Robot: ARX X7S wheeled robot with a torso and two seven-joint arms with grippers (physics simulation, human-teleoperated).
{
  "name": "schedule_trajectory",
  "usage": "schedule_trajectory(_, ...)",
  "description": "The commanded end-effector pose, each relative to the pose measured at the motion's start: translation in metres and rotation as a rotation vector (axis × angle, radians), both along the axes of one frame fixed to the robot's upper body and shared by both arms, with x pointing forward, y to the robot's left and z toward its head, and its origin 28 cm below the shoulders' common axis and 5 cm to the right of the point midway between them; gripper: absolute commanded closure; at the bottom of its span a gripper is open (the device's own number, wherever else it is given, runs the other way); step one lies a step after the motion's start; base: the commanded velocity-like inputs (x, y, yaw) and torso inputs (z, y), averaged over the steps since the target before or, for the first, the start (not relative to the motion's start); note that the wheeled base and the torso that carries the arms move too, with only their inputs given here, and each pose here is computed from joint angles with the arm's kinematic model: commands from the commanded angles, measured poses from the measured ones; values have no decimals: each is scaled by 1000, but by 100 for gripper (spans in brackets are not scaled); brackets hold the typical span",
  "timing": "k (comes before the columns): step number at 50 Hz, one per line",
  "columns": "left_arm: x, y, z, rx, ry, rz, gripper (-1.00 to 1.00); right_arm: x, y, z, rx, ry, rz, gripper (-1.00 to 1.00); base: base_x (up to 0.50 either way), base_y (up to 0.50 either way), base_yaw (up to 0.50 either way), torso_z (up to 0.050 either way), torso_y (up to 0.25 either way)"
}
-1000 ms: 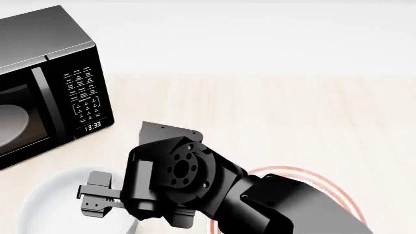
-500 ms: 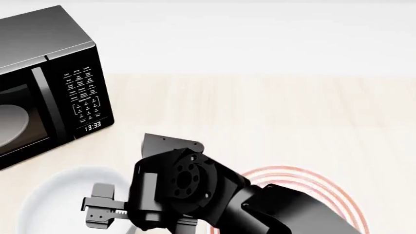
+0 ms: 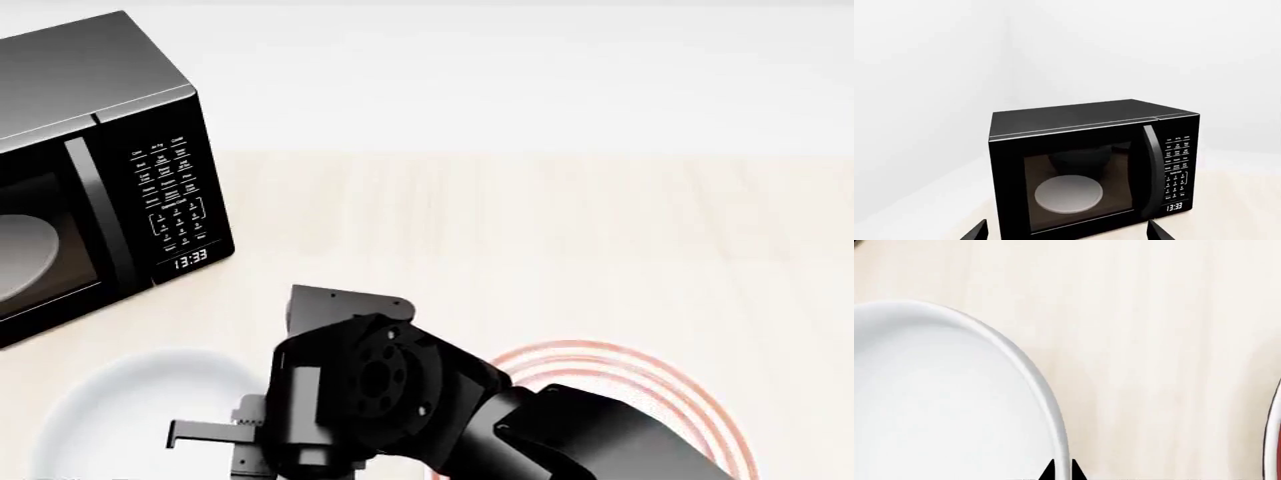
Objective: Put the white bowl to the right of the plate.
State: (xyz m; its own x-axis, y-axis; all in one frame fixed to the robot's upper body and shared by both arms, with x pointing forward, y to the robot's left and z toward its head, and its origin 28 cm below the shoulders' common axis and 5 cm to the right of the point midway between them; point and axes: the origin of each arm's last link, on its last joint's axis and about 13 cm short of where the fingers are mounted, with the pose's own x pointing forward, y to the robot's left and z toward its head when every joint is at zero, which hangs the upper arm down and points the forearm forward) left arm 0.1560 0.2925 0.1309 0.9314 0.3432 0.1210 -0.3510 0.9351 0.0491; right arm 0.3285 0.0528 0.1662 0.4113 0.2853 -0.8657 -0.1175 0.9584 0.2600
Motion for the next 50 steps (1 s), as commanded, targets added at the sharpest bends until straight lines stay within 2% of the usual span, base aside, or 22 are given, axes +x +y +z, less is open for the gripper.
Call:
schedule_trajectory(1,-2,0,1,0,-6,-2,-100,-1,2,2,-6,-10,12,100,0,0,0,0,0)
schedule_trajectory(11,-2,-1,1,3,-8,-4,-100,-2,4,10,-20,-18,9,100,0,0,0,0,0)
schedule_trajectory(19,-2,-1,1,1,-7,-2,-100,-3,9,45,-35,-43,-18,100,0,0,0,0,0)
schedule_trajectory(28,-1,-1,0,3,-3,-2,-100,-16,-1,78,-32,-86,-34,100,0,0,0,0,0)
schedule_trajectory(50,-1,0,0,3,-3,5,-100,8,-33,105,-34,-109,-151,100,0,0,0,0,0)
